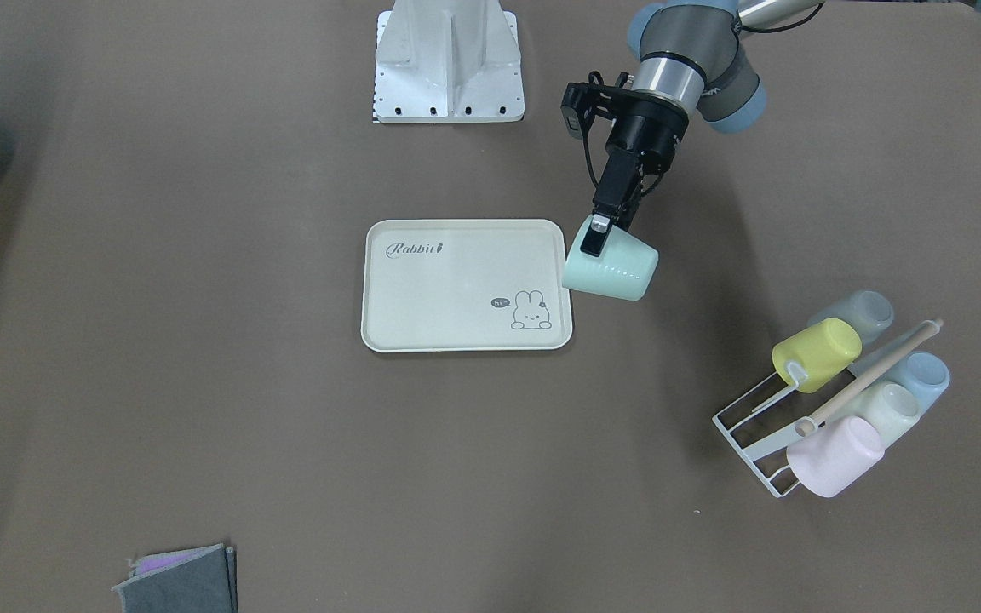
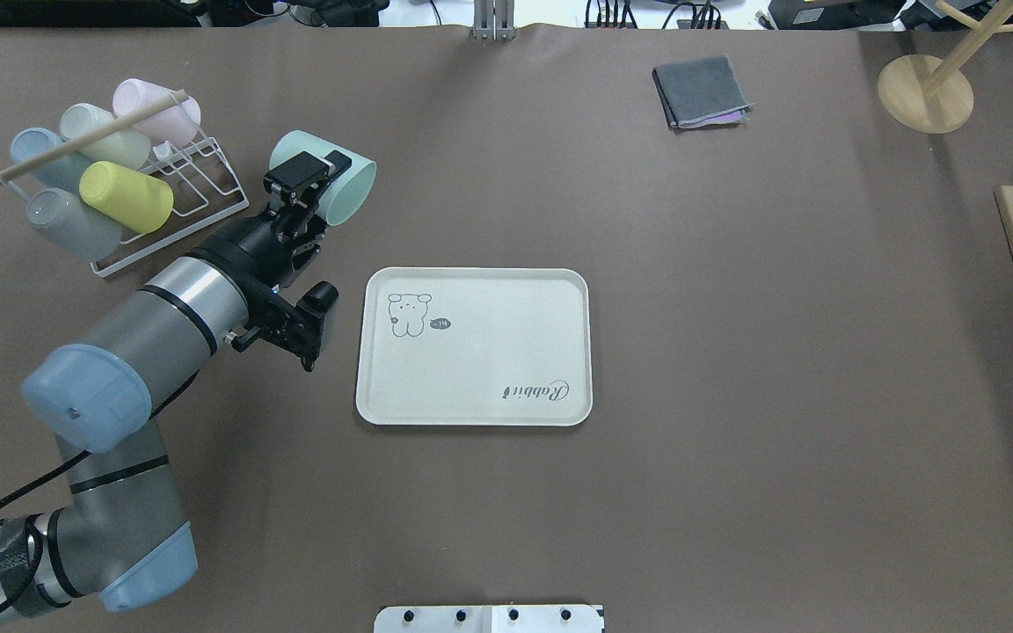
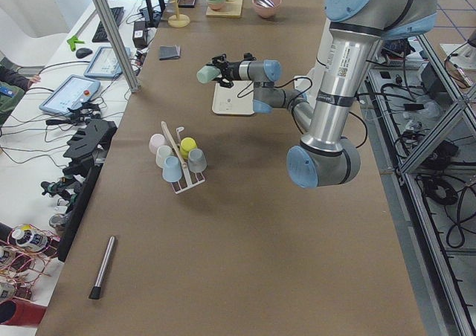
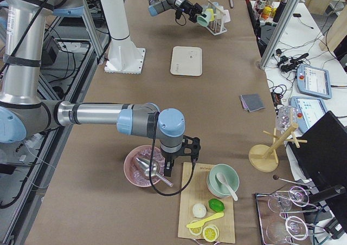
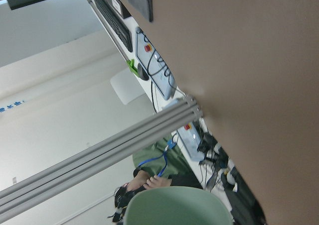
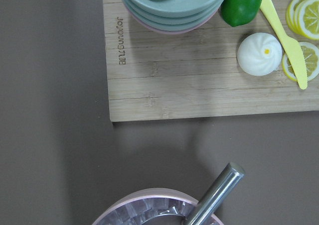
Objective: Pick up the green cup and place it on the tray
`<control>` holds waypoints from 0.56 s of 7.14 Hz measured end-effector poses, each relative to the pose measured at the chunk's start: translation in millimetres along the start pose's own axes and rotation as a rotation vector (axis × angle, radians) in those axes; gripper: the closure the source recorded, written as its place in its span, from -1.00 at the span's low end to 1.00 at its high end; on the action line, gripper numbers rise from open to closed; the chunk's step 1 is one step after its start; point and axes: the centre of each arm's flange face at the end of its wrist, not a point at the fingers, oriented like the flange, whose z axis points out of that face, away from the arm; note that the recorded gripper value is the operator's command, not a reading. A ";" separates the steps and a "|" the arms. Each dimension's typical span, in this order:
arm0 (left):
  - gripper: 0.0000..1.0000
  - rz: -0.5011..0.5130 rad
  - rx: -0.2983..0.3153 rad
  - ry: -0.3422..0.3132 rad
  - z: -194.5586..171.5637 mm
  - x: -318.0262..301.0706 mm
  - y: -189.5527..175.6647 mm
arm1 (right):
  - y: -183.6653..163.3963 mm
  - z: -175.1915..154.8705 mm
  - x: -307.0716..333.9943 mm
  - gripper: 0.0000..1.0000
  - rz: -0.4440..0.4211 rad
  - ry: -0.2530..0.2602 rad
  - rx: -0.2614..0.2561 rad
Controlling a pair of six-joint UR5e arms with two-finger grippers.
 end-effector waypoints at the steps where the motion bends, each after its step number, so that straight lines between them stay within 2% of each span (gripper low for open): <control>1: 1.00 -0.189 0.094 0.040 0.4 4.5 -11.6 | 0.0 -0.1 -0.1 -1.00 0.000 0.000 0.000; 4: 1.00 -0.901 0.292 0.263 8.8 20.8 -65.9 | 0.0 -0.2 -0.2 -1.00 0.000 0.000 0.001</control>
